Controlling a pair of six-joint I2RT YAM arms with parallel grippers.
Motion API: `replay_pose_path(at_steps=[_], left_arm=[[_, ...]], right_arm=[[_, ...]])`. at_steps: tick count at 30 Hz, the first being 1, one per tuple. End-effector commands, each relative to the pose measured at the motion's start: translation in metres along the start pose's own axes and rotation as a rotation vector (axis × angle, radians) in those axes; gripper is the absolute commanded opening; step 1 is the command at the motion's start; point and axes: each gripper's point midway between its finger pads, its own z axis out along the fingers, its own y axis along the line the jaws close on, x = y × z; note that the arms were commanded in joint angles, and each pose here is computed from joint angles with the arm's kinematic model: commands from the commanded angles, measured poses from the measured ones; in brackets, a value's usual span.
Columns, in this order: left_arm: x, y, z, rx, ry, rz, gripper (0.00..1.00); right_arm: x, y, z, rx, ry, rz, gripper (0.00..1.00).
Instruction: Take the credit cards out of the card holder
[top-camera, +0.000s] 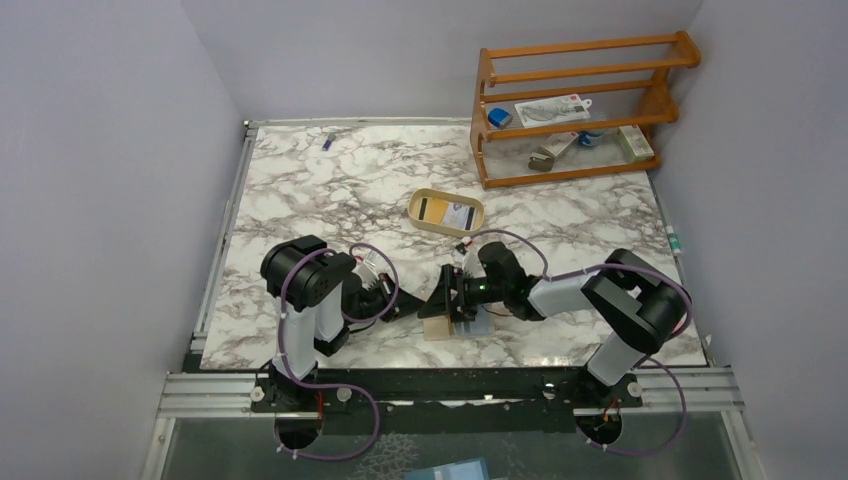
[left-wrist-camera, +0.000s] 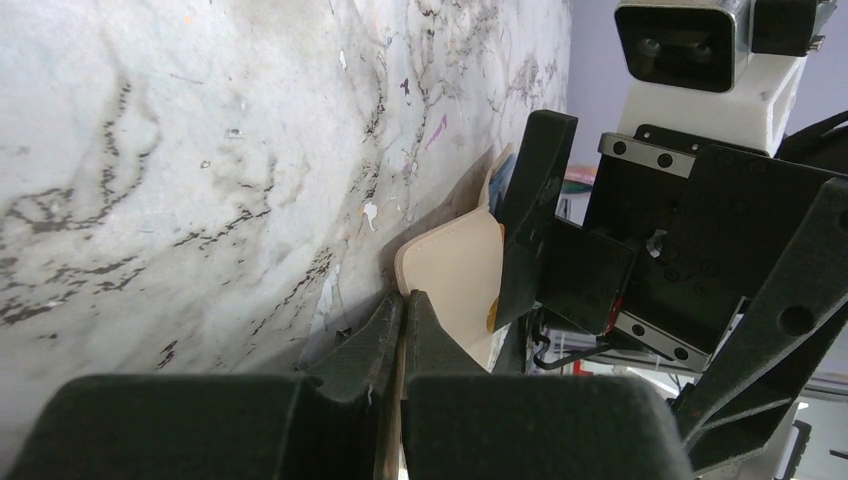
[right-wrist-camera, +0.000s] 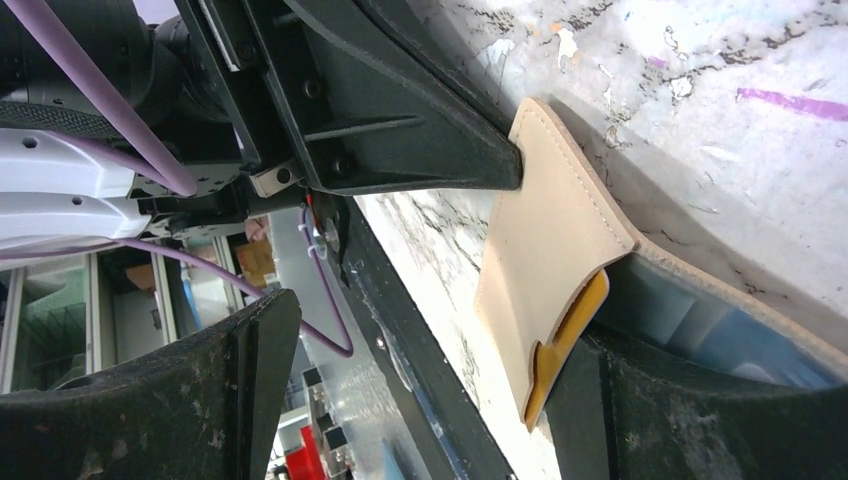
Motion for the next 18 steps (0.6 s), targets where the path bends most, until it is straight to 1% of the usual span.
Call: replay_pose_path(at_steps=[1, 7, 13, 18], left_arm=[[-0.028, -0.017, -0.002, 0.090, -0.154, 0.168, 0.00], [-0.026, -0.010, -0.006, 0.061, -0.161, 0.170, 0.00], [-0.025, -0.006, -0.007, 0.048, -0.163, 0.173, 0.00], [-0.027, -0.008, -0.007, 0.054, -0.168, 0.174, 0.00]], right_arm=[[-0.009, 0.012, 0.002, -0.024, -0.006, -0.019, 0.88], [-0.011, 0.028, -0.011, -0.018, -0.019, -0.036, 0.88], [-0.018, 0.052, -0.022, -0.056, -0.046, -0.072, 0.89], [-0.018, 0.045, -0.017, -0.045, -0.030, -0.062, 0.88]])
